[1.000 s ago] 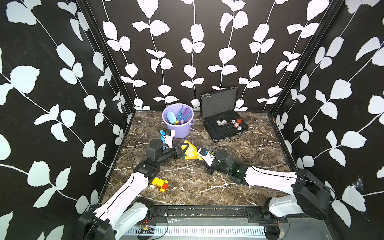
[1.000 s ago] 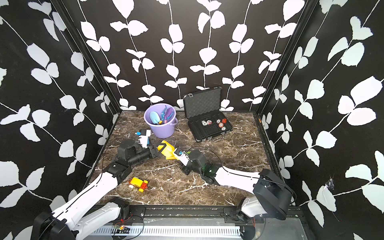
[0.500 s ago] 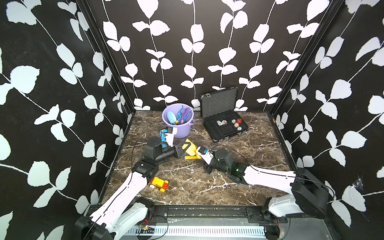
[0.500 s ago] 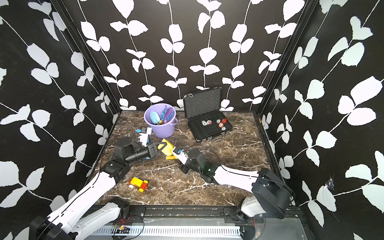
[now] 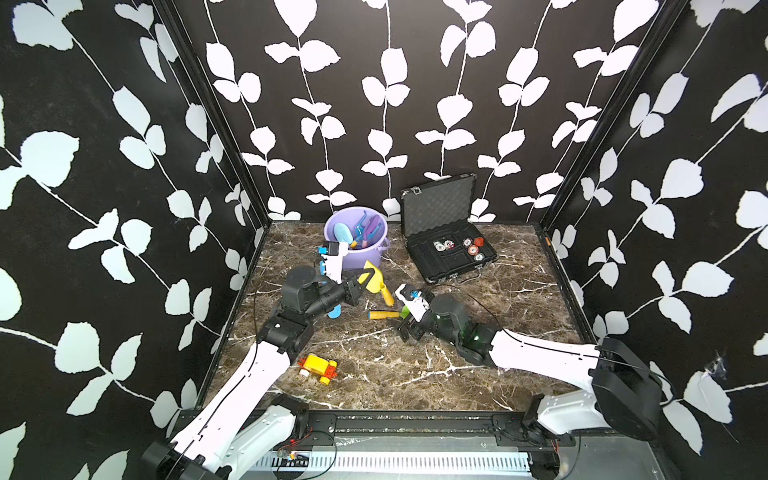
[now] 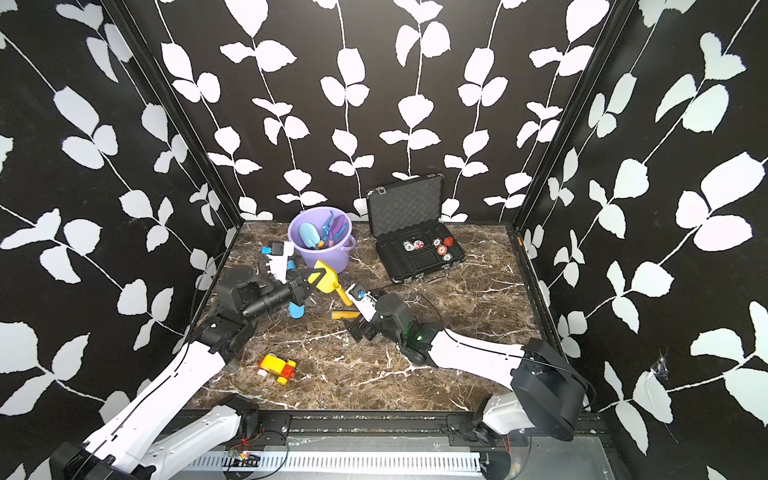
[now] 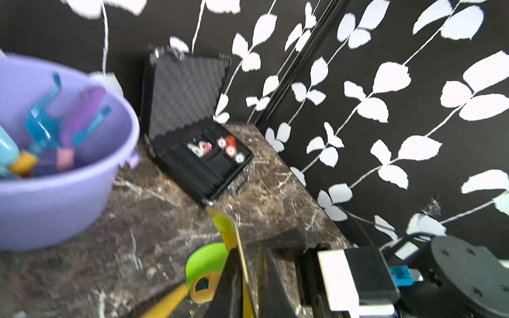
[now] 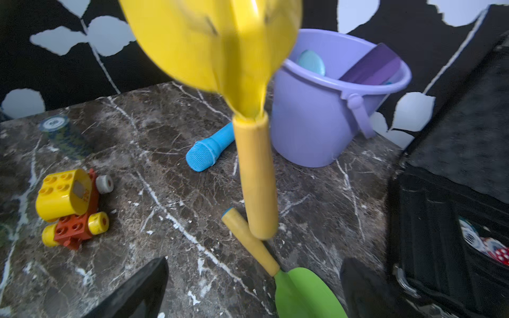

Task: Organize the gardening tools
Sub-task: Pick up the gardening tool from the center of the board, then place the gardening tool in the container.

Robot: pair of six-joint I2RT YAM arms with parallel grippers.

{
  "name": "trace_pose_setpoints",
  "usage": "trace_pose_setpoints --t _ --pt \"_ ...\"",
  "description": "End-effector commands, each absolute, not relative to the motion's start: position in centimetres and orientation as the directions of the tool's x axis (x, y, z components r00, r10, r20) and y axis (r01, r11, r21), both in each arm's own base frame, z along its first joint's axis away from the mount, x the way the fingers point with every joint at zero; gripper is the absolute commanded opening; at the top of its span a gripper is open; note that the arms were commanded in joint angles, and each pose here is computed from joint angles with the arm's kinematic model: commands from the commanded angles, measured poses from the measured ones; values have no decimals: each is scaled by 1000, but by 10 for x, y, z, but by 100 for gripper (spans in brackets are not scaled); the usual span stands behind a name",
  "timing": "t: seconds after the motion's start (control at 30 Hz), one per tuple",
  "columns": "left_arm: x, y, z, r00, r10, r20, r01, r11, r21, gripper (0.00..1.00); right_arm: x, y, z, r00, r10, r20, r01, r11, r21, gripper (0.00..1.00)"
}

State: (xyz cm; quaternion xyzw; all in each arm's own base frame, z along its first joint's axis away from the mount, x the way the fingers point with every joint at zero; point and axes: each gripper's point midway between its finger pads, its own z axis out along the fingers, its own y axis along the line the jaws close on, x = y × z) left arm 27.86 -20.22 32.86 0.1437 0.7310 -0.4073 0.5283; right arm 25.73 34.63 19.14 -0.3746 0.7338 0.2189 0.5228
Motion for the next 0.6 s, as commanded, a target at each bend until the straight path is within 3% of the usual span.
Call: trace_pose_setpoints --t 0.0,0.13,0.33,0.57 --pt "291 -191 379 -206 -228 -952 652 693 -307 0 277 317 214 -224 -183 -957 -617 787 -6 99" --pt "315 -177 402 -115 -176 -978 570 795 -210 0 289 295 215 -303 -135 -944 -494 869 34 99" --pt "358 -162 434 -10 -73 -997 428 901 -70 0 296 285 208 -374 -165 -913 -426 905 11 99" --pt "417 -152 433 -29 -57 -998 367 928 -64 0 307 295 197 -469 -182 -864 -388 921 17 99"
